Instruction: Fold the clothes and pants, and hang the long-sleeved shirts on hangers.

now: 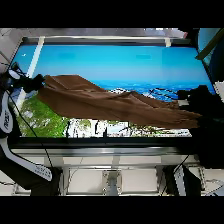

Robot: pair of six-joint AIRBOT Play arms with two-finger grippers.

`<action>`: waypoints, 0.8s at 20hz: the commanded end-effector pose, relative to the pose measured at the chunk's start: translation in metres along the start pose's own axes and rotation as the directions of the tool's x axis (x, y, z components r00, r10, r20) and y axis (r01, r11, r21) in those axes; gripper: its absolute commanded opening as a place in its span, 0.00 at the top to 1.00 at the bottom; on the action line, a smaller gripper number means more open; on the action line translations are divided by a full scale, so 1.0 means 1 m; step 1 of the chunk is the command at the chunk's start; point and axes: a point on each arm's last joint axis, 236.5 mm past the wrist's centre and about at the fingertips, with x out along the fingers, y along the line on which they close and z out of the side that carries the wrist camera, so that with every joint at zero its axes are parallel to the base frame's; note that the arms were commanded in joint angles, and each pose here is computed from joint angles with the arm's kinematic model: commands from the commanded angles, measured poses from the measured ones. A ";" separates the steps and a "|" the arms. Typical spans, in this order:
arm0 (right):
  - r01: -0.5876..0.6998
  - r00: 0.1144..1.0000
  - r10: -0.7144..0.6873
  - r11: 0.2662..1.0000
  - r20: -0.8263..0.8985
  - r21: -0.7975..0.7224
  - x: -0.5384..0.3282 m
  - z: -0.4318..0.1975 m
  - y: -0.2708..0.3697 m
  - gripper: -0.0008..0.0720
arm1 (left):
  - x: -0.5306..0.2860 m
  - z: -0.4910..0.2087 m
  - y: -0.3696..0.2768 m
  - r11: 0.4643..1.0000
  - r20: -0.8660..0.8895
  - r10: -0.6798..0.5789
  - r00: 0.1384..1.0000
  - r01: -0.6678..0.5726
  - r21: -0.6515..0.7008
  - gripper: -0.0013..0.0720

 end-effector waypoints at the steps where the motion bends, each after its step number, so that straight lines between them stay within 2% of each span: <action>1: 0.123 0.990 -0.128 0.989 -0.065 -0.079 -0.045 0.000 -0.025 0.96 | -0.076 -0.018 -0.011 0.989 -0.062 -0.007 0.998 0.016 0.149 0.97; 3: 0.098 0.993 -0.102 0.993 -0.066 -0.058 -0.044 -0.009 -0.022 0.96 | -0.108 -0.040 0.000 0.988 -0.056 0.027 0.998 -0.018 0.154 0.97; 5: 0.091 0.988 -0.092 0.996 -0.125 -0.019 -0.030 -0.036 -0.025 0.96 | -0.127 -0.084 0.036 0.982 -0.087 0.130 0.988 -0.116 0.150 0.97; 8: 0.035 0.971 -0.026 0.999 -0.239 0.033 0.000 -0.090 -0.021 0.96 | -0.142 -0.158 0.094 0.977 -0.135 0.214 0.967 -0.212 0.034 0.97; 11: 0.082 0.936 -0.049 0.993 -0.350 0.080 0.012 -0.140 -0.034 0.96 | -0.145 -0.224 0.139 0.956 -0.194 0.253 0.948 -0.276 -0.102 0.97; 14: 0.124 0.924 -0.056 0.980 -0.377 0.157 0.012 -0.155 -0.051 0.96 | -0.146 -0.242 0.176 0.918 -0.184 0.290 0.939 -0.327 -0.224 0.97; 16: 0.122 0.923 -0.041 0.974 -0.383 0.190 0.018 -0.159 -0.055 0.96 | -0.145 -0.239 0.188 0.905 -0.169 0.305 0.937 -0.340 -0.255 0.97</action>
